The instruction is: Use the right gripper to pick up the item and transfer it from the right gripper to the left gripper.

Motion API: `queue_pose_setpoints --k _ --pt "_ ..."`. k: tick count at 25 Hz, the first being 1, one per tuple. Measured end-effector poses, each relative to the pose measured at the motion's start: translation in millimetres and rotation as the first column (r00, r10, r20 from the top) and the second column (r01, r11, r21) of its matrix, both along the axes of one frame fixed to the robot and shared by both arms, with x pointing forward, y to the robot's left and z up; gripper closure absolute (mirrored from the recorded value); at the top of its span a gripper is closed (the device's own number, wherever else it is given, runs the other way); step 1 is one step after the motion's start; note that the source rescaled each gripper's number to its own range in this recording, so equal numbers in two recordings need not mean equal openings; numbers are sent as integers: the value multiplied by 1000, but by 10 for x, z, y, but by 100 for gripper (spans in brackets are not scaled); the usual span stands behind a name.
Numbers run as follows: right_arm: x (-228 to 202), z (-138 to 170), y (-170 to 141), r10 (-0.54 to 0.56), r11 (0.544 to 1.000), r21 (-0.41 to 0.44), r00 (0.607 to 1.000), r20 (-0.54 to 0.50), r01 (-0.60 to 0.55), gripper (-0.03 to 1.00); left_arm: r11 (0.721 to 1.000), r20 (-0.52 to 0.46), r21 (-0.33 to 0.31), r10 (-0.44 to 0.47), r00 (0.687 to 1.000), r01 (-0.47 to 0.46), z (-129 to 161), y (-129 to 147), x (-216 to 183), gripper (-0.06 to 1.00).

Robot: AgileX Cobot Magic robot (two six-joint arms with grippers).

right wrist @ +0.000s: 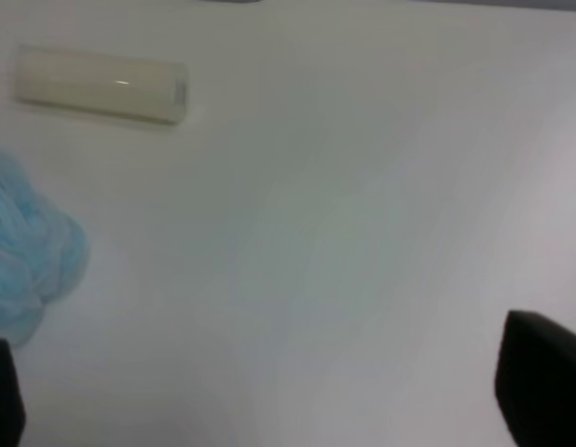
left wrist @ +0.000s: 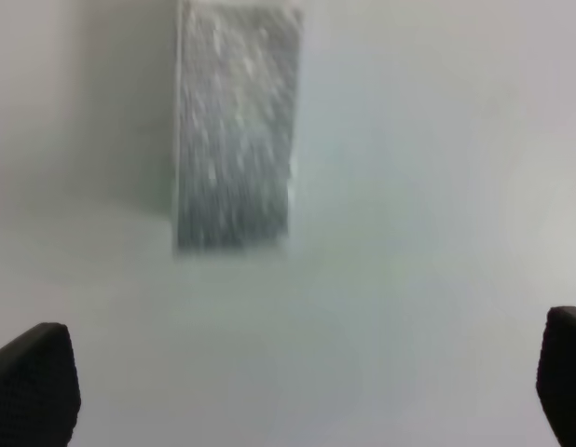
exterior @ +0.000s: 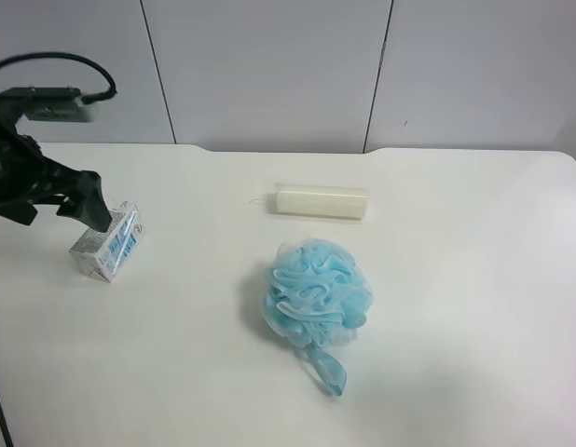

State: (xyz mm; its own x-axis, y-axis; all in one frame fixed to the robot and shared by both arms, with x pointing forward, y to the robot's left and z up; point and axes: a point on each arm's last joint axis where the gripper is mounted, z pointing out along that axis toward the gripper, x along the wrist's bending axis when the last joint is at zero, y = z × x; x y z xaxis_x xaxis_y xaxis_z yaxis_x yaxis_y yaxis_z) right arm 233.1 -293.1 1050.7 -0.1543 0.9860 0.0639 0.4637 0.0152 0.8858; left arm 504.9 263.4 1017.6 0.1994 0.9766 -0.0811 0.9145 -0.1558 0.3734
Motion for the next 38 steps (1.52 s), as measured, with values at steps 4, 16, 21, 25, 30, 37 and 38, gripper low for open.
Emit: queue_pose_setpoints --k 4,16,21,25,30,37,38 --pt "0 0 0 0 1000 0 1000 0 0 -3 999 50 -33 7 999 -5 451 22 -410 -5" --pt "0 0 0 0 1000 0 1000 0 0 -3 995 374 -96 28 927 9 1263 151 -1803 -5" --pt "0 0 0 0 1000 0 1000 0 0 -3 991 531 -131 65 845 6 1366 218 -2397 -5" --pt "0 0 0 0 1000 0 1000 0 0 -3 993 666 -118 84 742 -6 1374 302 -2820 -5" --pt "0 0 0 0 1000 0 1000 0 0 -3 995 742 -94 96 663 -38 1201 384 -3123 -5" --pt "0 0 0 0 1000 0 1000 0 0 -3 992 724 -107 119 679 -60 750 381 -2983 -5" --pt "0 0 0 0 1000 0 1000 0 0 -3 992 725 -110 123 678 -63 721 379 -2948 -5"
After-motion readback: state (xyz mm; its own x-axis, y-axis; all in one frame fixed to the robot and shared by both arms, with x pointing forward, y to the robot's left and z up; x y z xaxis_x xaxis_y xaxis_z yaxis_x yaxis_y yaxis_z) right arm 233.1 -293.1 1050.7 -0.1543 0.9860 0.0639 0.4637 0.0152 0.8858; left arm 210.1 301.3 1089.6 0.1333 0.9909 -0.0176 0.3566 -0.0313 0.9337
